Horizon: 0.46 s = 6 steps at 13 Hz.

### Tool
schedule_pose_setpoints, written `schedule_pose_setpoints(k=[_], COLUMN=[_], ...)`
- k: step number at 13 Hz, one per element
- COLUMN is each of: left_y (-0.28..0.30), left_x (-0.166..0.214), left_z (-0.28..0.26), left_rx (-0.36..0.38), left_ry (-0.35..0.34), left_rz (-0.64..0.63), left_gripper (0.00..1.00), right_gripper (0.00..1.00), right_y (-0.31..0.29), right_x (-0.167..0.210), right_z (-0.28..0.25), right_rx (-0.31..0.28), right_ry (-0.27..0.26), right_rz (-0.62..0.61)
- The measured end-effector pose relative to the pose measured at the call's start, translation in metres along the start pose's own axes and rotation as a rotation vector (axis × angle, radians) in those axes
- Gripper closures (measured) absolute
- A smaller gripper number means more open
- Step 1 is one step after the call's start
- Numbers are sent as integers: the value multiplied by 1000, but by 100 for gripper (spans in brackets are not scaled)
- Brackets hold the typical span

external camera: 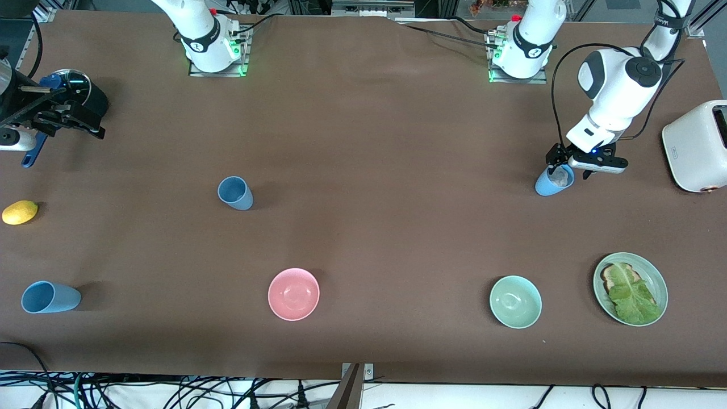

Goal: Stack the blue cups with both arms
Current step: 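Lower the left gripper and close it on the cup rim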

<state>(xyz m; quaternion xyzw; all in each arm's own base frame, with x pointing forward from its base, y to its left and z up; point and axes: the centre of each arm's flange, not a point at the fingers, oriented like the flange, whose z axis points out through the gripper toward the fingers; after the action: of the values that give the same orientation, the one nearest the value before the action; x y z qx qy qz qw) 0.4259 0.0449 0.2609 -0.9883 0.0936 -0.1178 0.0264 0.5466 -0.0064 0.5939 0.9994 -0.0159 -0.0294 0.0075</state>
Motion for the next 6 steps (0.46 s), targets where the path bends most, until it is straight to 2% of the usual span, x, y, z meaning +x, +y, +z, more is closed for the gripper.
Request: schedule_pose_setpoints(k=[6], left_y=[-22], left_x=[-12], left_z=[9], left_rx=[17], left_ry=[12], left_rz=[9], left_gripper=[0], right_gripper=[0], right_y=[0], right_x=[0], right_z=[0], right_rx=[0], right_ry=[0], right_rz=[0])
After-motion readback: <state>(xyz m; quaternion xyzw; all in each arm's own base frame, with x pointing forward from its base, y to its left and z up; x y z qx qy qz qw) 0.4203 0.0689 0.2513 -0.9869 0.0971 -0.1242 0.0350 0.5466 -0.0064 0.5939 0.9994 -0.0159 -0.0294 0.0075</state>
